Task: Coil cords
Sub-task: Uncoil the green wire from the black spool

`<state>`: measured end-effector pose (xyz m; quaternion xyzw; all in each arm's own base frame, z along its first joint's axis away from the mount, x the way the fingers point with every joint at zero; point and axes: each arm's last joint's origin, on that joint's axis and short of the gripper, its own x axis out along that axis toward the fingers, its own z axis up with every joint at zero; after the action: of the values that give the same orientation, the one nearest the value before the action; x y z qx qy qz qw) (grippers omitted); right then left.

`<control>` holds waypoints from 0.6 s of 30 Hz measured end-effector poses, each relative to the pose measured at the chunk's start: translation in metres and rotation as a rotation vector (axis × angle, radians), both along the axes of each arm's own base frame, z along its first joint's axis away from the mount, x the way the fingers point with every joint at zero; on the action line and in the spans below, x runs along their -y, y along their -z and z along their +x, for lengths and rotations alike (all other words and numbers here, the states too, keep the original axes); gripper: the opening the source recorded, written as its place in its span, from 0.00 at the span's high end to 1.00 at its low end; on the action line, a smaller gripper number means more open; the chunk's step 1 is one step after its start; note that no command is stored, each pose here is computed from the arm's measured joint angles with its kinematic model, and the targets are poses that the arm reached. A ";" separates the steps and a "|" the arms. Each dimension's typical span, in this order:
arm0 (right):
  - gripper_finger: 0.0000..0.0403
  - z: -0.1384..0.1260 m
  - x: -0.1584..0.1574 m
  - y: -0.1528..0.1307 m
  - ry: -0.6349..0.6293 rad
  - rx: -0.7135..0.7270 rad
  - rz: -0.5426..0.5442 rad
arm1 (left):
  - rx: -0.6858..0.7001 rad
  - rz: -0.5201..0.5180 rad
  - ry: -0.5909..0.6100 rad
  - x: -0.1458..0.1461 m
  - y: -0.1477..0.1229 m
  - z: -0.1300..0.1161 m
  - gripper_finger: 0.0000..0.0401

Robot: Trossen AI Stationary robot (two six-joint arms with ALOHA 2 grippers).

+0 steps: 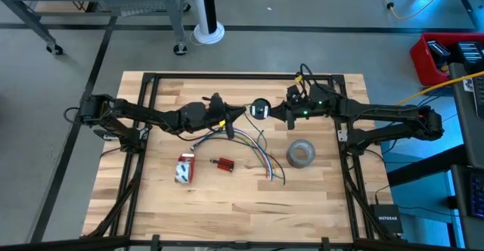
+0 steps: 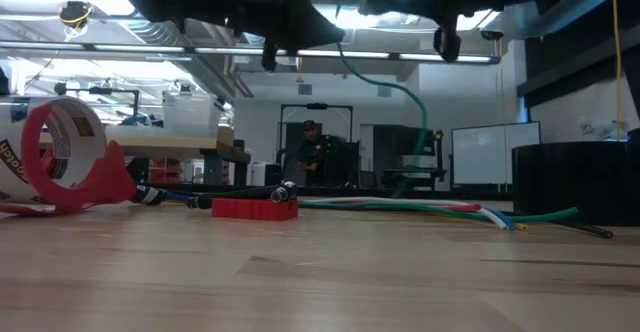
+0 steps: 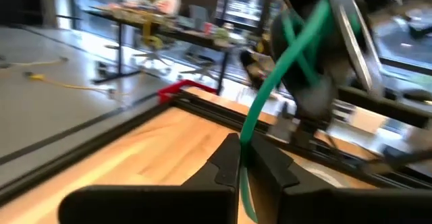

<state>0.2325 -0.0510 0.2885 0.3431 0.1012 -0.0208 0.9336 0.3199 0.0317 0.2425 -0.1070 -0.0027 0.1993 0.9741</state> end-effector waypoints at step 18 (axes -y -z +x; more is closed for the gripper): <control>1.00 0.019 0.008 0.036 0.103 -0.197 0.016 | 0.122 -0.021 0.097 0.015 -0.024 0.008 0.99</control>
<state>0.2517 -0.0590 0.2525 0.3517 0.1748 -0.1017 0.9140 0.3282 0.0172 0.2668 -0.1295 -0.0549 0.1450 0.9794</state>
